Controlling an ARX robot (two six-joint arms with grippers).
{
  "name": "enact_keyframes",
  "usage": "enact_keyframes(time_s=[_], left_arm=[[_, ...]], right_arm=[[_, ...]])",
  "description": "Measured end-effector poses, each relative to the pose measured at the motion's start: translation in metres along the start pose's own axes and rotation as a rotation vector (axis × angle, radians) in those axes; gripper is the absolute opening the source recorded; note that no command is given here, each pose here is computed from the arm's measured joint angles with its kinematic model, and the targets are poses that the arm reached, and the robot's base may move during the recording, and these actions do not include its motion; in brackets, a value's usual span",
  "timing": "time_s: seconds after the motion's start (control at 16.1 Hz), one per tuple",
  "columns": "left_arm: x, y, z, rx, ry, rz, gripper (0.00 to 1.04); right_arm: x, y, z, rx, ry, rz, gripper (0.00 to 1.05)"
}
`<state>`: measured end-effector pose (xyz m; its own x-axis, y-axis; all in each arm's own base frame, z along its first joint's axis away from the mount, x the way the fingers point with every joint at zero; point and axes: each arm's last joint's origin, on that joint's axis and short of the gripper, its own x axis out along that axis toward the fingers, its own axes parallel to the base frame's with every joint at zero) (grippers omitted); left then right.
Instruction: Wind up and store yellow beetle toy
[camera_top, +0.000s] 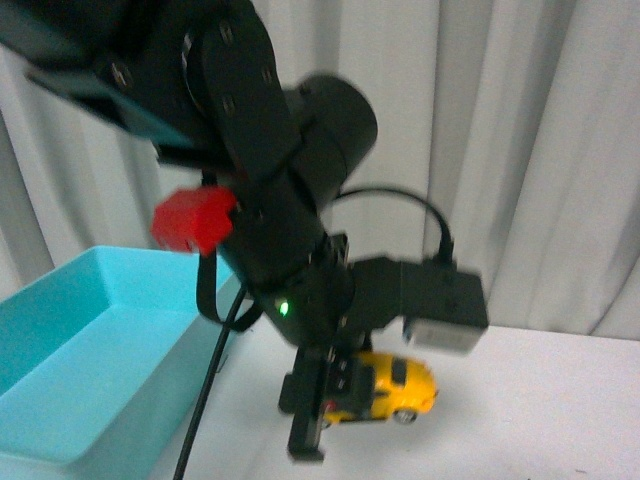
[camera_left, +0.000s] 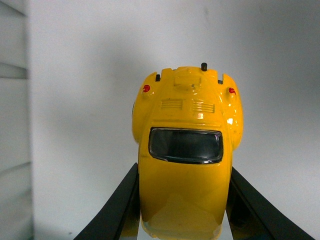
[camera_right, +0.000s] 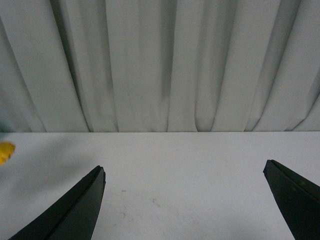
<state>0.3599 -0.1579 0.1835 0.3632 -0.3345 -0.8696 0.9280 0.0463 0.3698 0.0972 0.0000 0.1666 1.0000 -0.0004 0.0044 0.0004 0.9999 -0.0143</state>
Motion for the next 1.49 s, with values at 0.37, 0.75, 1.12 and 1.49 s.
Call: enact_keyframes(time_s=[0.37,0.75,1.12,1.49], left_arm=[[-0.133,0.063,-0.055,-0.443,-0.265,0.350,0.41],[-0.106,0.069,-0.178,-1.018,0.005,0.502,0.41],[-0.032,0.052,-0.232,-1.206,0.253,0.540,0.41],[-0.001,0.044,-0.246,-1.225,0.350,0.530,0.41]], right_arm=[[0.000,0.000,0.000,0.000,0.000,0.000,0.98],[0.000,0.000,0.000,0.000,0.000,0.000,0.98],[0.000,0.000,0.000,0.000,0.000,0.000,0.98],[0.000,0.000,0.000,0.000,0.000,0.000,0.98]])
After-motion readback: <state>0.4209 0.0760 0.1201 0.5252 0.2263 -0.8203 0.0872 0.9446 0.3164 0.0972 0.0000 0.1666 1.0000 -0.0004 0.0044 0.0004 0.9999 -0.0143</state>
